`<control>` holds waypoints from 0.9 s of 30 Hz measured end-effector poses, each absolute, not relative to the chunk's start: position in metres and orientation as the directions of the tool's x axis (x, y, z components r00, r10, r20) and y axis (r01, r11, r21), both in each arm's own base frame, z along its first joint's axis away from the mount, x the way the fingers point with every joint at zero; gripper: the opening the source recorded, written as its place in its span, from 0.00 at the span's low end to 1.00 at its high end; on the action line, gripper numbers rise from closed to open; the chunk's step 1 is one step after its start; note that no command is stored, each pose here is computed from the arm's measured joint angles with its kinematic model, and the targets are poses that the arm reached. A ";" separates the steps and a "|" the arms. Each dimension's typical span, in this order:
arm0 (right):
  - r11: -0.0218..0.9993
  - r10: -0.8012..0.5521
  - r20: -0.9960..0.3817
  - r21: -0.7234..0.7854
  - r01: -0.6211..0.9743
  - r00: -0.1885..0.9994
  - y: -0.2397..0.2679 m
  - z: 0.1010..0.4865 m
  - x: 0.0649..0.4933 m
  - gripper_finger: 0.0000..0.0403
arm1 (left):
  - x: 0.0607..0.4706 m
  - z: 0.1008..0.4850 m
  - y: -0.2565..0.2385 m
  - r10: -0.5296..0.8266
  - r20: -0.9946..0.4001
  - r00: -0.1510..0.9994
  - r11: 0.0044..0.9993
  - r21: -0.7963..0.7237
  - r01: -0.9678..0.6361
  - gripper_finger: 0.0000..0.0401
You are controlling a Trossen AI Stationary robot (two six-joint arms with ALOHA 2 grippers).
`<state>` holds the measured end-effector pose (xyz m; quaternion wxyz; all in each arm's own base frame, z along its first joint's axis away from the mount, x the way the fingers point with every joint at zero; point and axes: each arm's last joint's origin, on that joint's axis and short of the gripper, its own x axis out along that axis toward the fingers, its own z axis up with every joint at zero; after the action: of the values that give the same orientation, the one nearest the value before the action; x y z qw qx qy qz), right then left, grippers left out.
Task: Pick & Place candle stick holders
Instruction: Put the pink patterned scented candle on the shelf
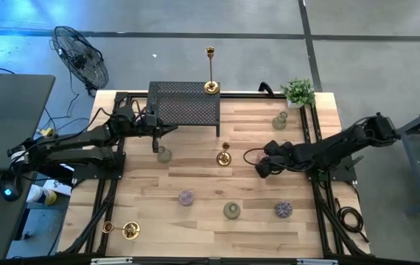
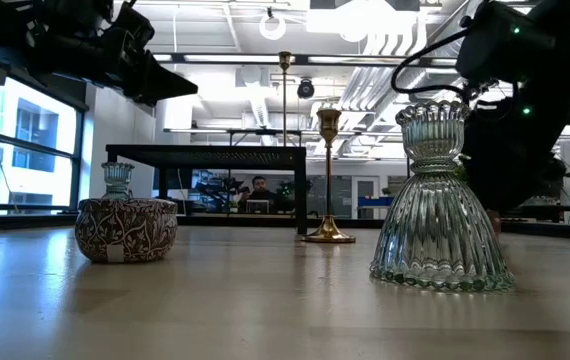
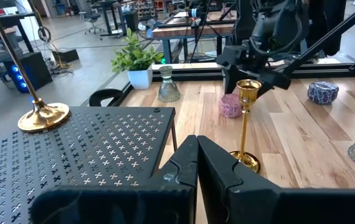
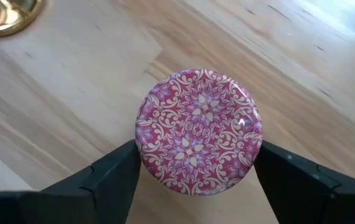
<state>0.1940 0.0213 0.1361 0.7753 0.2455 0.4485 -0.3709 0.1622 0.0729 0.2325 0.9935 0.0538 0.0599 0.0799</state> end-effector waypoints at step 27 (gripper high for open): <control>0.666 -0.353 -0.857 0.052 0.744 0.375 0.020 0.133 0.203 0.84 | 0.162 0.233 0.073 0.165 -0.110 0.980 0.981 0.116 -0.152 0.00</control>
<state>0.2025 0.0197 0.1331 0.7990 0.2218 0.4412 -0.3432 0.1621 0.0729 0.2325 0.9936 0.0537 0.0598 0.0799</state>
